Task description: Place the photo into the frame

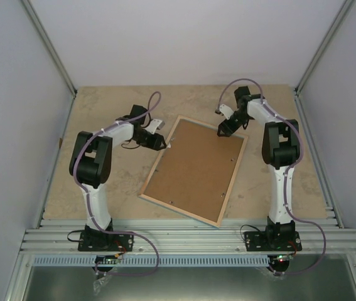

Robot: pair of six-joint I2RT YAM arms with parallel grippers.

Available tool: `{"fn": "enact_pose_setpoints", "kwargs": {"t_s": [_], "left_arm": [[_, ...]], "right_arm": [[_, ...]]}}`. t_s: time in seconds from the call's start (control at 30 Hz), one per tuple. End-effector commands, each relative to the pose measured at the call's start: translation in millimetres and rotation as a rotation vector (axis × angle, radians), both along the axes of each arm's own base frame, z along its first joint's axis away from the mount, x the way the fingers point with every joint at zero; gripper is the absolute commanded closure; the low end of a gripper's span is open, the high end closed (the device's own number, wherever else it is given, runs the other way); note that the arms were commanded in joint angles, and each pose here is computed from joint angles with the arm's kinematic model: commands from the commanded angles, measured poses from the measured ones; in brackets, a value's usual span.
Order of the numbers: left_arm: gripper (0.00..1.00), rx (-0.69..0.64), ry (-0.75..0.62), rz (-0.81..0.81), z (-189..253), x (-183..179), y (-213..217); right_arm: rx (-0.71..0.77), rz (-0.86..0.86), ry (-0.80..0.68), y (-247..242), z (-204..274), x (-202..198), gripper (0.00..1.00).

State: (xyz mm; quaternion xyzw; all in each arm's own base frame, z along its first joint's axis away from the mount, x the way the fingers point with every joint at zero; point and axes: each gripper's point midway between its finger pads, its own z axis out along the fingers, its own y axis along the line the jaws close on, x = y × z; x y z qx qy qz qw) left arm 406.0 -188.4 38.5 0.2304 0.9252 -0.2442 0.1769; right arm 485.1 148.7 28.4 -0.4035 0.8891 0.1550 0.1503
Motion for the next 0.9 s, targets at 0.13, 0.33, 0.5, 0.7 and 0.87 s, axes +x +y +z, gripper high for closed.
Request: {"fn": "enact_pose_setpoints", "kwargs": {"t_s": [0.13, 0.33, 0.5, 0.7, 0.87], "left_arm": [[0.55, 0.094, 0.027, -0.009, -30, -5, 6], [0.72, 0.167, 0.027, 0.017, -42, -4, 18], [0.78, 0.183, 0.032, 0.013, -44, -3, 20], [0.8, 0.186, 0.03, 0.006, -44, -2, 19], [0.8, 0.167, 0.036, 0.008, -42, -3, 16]], "right_arm": [[-0.147, 0.02, 0.017, -26, -33, -11, 0.41], [-0.231, 0.043, 0.005, -41, -44, -14, 0.58], [-0.263, 0.056, 0.004, -47, -47, -15, 0.77], [-0.268, 0.072, -0.011, -47, -42, -12, 0.89], [-0.208, 0.06, -0.009, -35, -35, -10, 0.85]]}}
